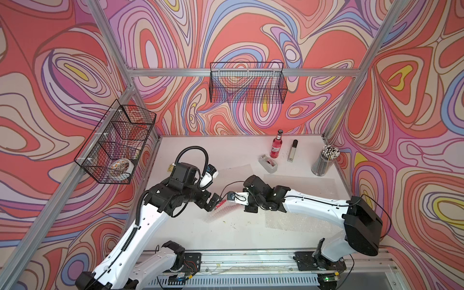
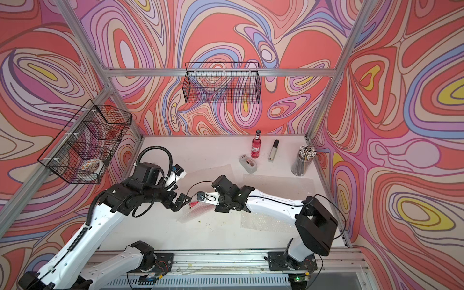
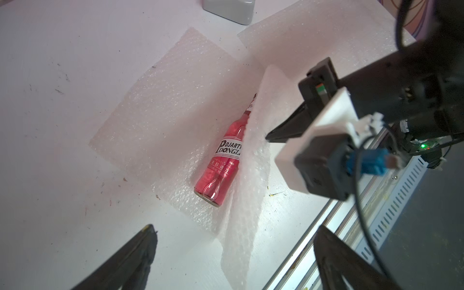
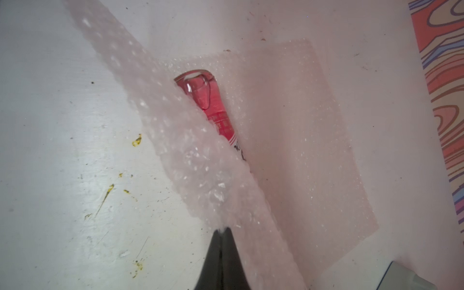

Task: Wrap wine bottles in bubble wrap
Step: Wrap the wine bottle in bubble wrap.

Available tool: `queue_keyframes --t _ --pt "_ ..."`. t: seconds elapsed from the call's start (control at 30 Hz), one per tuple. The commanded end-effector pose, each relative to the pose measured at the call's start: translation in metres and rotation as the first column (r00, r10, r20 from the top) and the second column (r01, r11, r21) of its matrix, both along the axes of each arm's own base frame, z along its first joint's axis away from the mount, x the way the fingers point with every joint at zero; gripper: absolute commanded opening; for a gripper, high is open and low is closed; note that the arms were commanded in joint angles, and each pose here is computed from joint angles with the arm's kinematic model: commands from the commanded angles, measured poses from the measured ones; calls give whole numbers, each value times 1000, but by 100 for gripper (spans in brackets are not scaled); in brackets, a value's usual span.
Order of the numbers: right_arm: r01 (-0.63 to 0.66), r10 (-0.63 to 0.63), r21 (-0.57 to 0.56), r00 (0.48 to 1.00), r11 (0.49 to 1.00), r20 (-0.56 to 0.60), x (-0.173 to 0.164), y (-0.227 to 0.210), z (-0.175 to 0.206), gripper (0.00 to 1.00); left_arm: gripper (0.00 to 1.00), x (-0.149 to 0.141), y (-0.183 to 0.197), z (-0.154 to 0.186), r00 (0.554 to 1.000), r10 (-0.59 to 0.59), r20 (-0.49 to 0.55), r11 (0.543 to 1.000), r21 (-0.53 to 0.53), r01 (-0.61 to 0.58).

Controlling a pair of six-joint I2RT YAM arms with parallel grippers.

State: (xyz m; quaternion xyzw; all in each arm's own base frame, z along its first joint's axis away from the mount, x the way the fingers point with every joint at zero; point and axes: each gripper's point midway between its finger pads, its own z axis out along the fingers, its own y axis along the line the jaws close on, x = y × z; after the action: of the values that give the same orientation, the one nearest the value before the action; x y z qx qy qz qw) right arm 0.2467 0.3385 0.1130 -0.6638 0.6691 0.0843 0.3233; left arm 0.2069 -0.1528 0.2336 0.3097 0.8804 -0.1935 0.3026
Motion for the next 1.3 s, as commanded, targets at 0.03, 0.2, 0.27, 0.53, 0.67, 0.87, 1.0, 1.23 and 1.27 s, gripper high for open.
queue_keyframes --t 0.03,0.2,0.27,0.53,0.67,0.87,1.0,1.23,1.27 --pt "22 -20 36 999 999 -41 25 4 -2 0 94 -33 -9 11 992 -127 2 989 -78 127" --pt "42 -38 29 991 999 -126 41 2 -16 0 90 -52 -12 10 984 -178 -15 977 -124 174" --pt "44 -39 32 987 998 -156 44 0 -20 0 88 -58 -11 1 981 -186 -62 977 -121 177" --pt "37 -34 11 980 999 -195 50 -6 -37 6 81 -17 -16 -48 972 -67 -223 997 -41 59" --pt "36 -34 8 980 999 -195 53 -6 -41 10 75 1 -38 -68 946 -81 -314 994 -99 52" --pt "59 -55 14 978 998 -201 60 -13 -43 21 78 7 -41 -101 943 -119 -311 992 -82 98" --pt "69 -64 14 975 998 -212 62 -16 -47 25 81 20 -37 -119 943 -65 -326 998 -26 59" --pt "117 -105 54 977 992 -183 72 -27 -33 39 78 36 -34 -142 930 -33 -366 998 31 48" --pt "124 -112 59 976 990 -185 72 -28 -32 41 77 39 -34 -144 933 -32 -359 998 40 50"
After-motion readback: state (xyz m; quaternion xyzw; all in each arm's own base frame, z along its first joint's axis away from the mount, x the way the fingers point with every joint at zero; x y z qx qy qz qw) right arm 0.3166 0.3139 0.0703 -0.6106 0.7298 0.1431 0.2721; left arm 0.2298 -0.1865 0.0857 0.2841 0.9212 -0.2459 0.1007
